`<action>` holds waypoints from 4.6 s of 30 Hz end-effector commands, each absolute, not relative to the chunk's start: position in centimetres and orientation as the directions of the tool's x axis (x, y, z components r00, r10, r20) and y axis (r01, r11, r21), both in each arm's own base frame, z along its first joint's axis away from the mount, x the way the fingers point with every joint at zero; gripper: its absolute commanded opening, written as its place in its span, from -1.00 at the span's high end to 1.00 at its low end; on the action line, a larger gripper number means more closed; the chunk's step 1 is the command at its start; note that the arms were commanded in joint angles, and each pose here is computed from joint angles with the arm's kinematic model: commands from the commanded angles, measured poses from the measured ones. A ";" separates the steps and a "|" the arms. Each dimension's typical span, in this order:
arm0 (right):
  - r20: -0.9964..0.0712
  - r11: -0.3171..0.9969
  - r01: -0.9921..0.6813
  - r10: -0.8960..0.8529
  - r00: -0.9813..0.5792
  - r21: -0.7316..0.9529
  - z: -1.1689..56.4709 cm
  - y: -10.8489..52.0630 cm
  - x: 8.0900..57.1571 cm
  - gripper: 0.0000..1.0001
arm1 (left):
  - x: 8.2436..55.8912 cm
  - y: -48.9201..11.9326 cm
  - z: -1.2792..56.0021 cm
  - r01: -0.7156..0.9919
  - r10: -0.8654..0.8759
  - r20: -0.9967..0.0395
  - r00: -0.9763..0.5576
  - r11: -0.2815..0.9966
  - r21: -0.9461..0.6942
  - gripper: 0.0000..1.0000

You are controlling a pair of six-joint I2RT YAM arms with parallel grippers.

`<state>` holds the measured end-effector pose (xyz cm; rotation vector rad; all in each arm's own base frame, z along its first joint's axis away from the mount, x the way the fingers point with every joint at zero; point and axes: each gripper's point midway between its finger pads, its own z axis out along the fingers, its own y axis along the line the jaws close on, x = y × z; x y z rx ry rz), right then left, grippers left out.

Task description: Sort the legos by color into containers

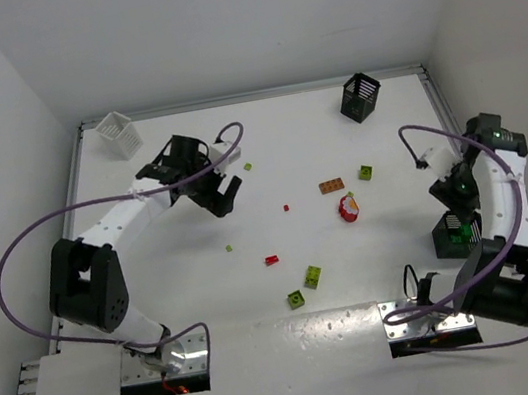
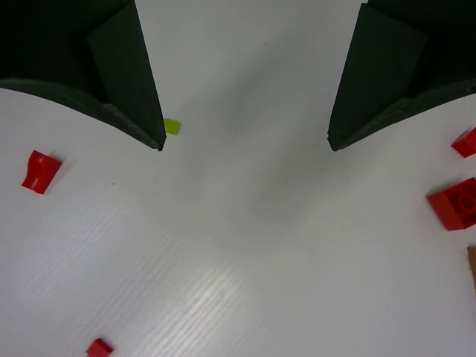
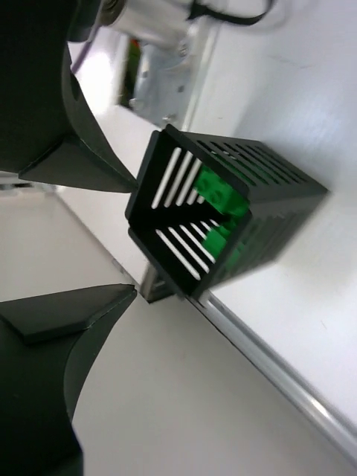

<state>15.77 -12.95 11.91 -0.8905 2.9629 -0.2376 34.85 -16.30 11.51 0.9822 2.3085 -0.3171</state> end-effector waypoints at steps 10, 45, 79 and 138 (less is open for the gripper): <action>-0.447 1.000 -0.008 -0.011 -0.894 -0.008 17.7 -9.0 22.6 -0.28 | 24.8 -27.2 8.6 0.811 0.675 -0.554 -0.487 0.585 0.000 -0.63; -0.551 0.995 0.074 0.097 -0.829 0.063 18.7 -7.1 22.3 -0.28 | 14.9 -39.1 4.1 0.773 0.680 -0.483 -0.552 0.635 0.011 -0.40; -0.563 0.981 -0.052 0.063 -0.824 0.186 17.9 -4.2 23.4 -0.28 | 28.2 -33.3 10.5 0.611 0.488 -0.598 -0.636 0.792 -0.003 0.57; -0.546 0.967 -0.097 0.049 -0.836 0.235 16.6 -4.3 26.1 -0.21 | 64.0 13.3 19.2 -0.172 -0.317 -0.859 -0.401 0.948 -0.269 0.24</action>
